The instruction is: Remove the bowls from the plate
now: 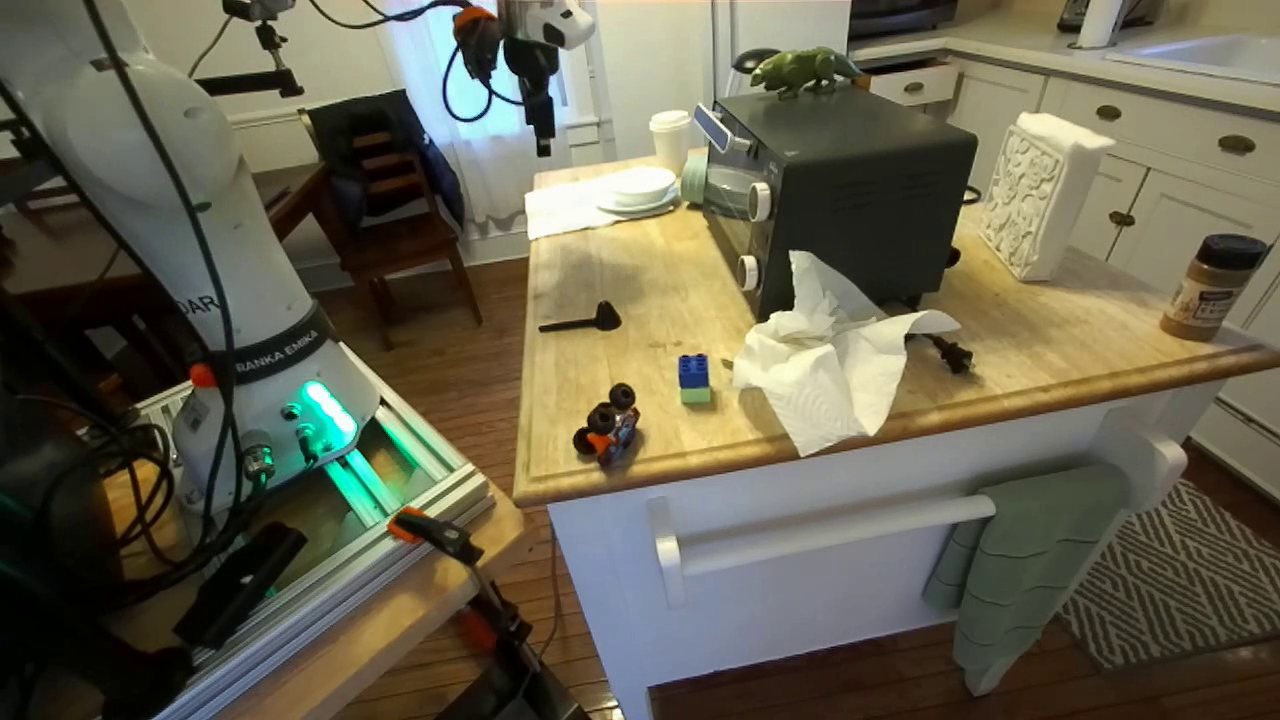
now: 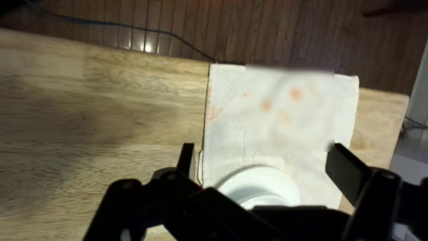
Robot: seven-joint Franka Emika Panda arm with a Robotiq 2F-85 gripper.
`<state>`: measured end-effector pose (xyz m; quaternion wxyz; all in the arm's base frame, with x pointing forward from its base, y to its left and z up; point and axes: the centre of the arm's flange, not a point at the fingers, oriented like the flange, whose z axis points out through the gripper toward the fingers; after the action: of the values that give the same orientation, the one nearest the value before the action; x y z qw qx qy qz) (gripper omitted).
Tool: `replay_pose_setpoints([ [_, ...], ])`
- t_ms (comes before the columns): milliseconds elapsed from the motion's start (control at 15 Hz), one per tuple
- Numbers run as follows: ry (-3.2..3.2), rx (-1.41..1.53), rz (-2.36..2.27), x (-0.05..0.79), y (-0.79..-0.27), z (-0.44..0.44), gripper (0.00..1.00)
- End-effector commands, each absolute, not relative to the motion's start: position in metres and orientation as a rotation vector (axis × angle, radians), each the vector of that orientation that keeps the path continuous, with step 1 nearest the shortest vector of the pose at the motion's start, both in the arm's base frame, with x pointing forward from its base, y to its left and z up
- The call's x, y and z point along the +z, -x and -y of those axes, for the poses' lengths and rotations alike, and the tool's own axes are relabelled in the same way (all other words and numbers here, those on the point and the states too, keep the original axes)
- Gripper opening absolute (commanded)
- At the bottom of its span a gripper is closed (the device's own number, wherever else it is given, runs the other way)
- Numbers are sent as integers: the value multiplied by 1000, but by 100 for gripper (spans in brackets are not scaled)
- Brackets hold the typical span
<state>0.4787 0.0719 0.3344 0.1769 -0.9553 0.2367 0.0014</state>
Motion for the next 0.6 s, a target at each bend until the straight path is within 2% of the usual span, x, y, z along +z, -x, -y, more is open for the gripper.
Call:
replay_pose_setpoints([
  [0, 2535, -158, -763, 298, -514, -57, 100],
  [267, 2405, -353, -793, 273, -536, -37, 100],
  [333, 2473, -283, -819, 301, -521, -42, 100],
  [533, 2444, -318, -811, 295, -533, -36, 100],
])
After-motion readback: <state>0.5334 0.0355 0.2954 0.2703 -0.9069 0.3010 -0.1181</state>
